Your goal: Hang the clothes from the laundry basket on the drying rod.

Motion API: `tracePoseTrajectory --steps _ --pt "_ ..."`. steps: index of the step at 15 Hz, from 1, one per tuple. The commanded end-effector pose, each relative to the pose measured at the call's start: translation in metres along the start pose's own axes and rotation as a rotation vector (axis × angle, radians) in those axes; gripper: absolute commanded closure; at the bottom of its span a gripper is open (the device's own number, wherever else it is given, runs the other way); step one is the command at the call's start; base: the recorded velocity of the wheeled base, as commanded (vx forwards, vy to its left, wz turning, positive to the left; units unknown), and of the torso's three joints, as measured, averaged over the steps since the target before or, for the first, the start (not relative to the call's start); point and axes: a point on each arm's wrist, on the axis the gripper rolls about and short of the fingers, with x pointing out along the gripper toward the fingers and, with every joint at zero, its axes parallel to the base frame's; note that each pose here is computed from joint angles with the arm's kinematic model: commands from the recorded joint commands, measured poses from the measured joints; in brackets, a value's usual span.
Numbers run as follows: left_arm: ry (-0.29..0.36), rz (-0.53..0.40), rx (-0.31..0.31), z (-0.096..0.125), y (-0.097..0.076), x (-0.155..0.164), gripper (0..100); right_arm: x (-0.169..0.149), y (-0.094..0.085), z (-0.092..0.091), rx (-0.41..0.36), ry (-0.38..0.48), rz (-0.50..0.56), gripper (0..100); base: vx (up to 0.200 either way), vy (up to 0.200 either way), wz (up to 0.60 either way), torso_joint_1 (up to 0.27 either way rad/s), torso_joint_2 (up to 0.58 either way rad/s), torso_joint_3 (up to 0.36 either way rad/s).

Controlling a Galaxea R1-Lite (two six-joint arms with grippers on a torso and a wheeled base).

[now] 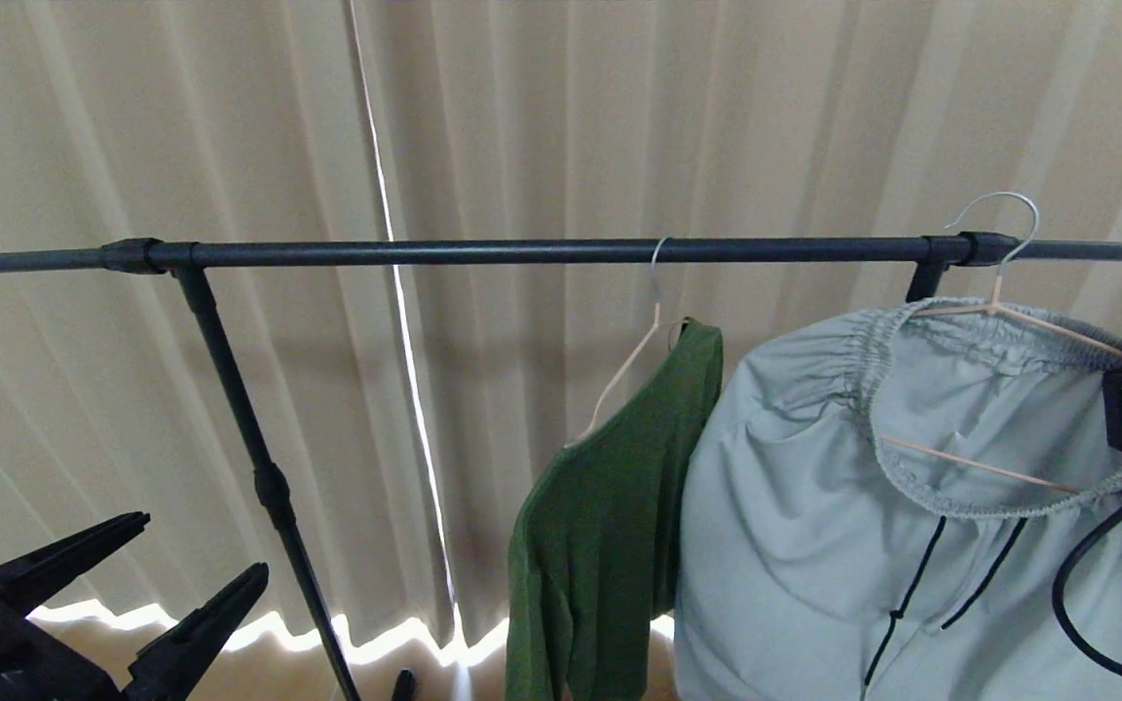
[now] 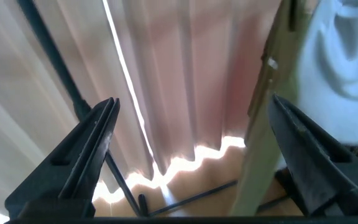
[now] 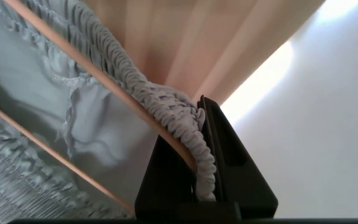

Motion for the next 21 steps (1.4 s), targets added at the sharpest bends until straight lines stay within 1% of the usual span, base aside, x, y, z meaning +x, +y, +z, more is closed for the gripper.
tracePoseTrajectory --steps 1,2,4,7,10,12,14,15,16,17,18,19,21 --pt "0.000 0.000 -0.001 0.000 0.000 0.000 0 0.021 0.012 0.011 -0.019 0.022 -0.021 100 0.000 0.000 0.00 0.000 0.00 0.000" --pt "0.000 0.000 -0.001 0.000 0.000 0.000 0 0.027 0.016 0.014 -0.025 0.030 -0.039 100 0.000 0.000 0.00 0.000 0.00 0.000" --pt "0.000 0.000 -0.001 0.000 0.000 0.000 0 0.039 0.030 0.017 -0.052 0.049 -0.057 100 0.000 0.000 0.00 0.000 0.00 0.000" --pt "-0.005 0.000 -0.001 0.000 0.000 -0.001 0 0.048 0.057 0.009 -0.113 0.088 -0.019 100 0.000 0.000 0.00 0.000 0.00 0.000" --pt "-0.003 0.000 -0.001 0.000 0.000 -0.001 0 0.047 0.067 0.007 -0.134 0.090 0.004 100 0.000 0.000 0.00 0.000 0.00 0.000" --pt "-0.003 0.000 -0.001 0.000 0.000 -0.001 0 0.044 0.068 0.006 -0.139 0.089 0.010 100 0.000 0.000 0.00 0.000 0.00 0.000" --pt "-0.003 -0.001 -0.001 0.000 0.000 -0.001 0 0.041 0.067 0.005 -0.129 0.087 0.012 100 0.000 0.000 0.00 0.000 0.00 0.000" --pt "-0.003 0.000 -0.001 0.000 0.000 -0.001 0 0.038 0.066 0.005 -0.119 0.082 0.016 0 0.000 0.000 0.00 0.000 0.00 0.000" --pt "-0.005 0.000 -0.001 0.000 0.000 -0.001 0 0.030 0.070 0.003 -0.109 0.071 0.047 0 0.000 0.000 0.00 0.000 0.00 0.000" --pt "-0.006 0.001 -0.001 0.000 0.000 -0.001 0 0.021 0.073 0.001 -0.081 0.057 0.084 0 0.000 0.000 0.00 0.000 0.00 0.000" --pt "-0.010 0.004 -0.006 -0.001 0.000 -0.004 0 0.011 0.076 -0.001 -0.033 0.039 0.145 0 0.000 0.000 0.00 0.000 0.00 0.000" --pt "-0.011 0.015 -0.007 -0.003 0.001 -0.007 0 0.001 0.077 -0.001 0.002 0.000 0.226 0 0.000 0.000 0.00 0.000 0.00 0.000" --pt "0.001 0.078 -0.016 -0.011 0.007 -0.012 0 -0.014 0.072 -0.008 0.028 -0.067 0.374 0 0.000 0.000 0.00 0.000 0.00 0.000"
